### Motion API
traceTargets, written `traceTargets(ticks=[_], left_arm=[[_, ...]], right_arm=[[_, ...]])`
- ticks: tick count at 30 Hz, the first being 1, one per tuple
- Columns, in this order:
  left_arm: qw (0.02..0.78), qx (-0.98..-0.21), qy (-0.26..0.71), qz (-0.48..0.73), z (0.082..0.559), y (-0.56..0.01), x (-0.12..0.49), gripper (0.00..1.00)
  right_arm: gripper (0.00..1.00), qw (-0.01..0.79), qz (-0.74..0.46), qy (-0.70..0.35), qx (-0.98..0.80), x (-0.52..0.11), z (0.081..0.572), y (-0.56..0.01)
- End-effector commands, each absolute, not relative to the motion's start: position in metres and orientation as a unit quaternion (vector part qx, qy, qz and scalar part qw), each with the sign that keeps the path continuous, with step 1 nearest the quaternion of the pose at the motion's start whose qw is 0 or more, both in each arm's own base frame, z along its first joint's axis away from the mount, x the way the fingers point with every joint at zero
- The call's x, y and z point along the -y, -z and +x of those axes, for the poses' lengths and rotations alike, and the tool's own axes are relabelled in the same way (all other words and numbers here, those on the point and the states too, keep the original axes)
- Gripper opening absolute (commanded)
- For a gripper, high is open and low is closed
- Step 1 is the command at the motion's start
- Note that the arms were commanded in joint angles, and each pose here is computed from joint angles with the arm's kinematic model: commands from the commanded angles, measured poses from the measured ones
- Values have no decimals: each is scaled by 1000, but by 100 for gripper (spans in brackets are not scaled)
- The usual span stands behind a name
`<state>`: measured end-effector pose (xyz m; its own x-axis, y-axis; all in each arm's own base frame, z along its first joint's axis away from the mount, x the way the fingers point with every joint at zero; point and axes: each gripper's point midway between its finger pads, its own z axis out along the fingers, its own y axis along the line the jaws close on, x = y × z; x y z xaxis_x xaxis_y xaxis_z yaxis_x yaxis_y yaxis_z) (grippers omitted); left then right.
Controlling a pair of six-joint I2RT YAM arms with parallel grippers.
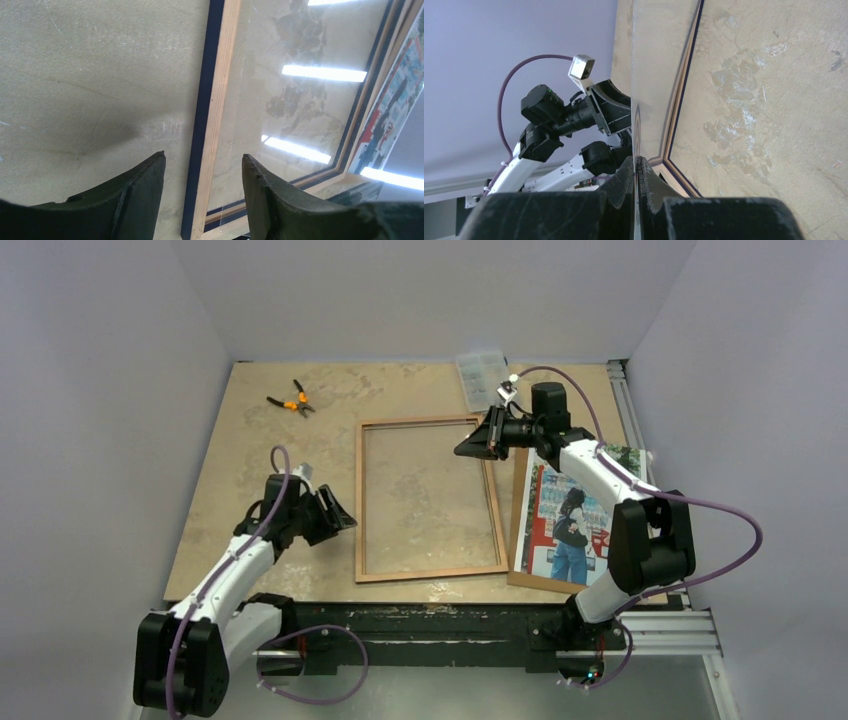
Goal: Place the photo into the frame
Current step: Adjust the photo frame item on the photo frame.
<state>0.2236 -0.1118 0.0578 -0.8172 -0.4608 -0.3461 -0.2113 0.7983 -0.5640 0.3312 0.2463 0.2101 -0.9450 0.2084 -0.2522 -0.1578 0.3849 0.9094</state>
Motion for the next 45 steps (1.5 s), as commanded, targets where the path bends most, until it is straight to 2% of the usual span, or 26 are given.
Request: traceTargets(ticks=[1, 14, 19, 24, 33, 45], left_arm=[[275, -900, 284, -184, 230, -71, 116, 56], [263, -901, 285, -193, 236, -53, 130, 40], [245, -911, 269, -196, 234, -42, 132, 25], [235, -916, 258, -197, 233, -38, 130, 19], [235, -918, 252, -194, 232, -39, 129, 11], [236, -920, 248, -191, 231, -39, 128, 8]], right_arm=[[0, 203, -14, -568, -798, -249, 329, -243], [0, 206, -15, -568, -797, -248, 326, -247], [0, 203, -15, -569, -797, -248, 324, -245], [0, 199, -22, -573, -795, -249, 323, -243], [0, 200, -15, -565, -800, -249, 327, -229], [0, 196, -11, -571, -797, -256, 332, -216]])
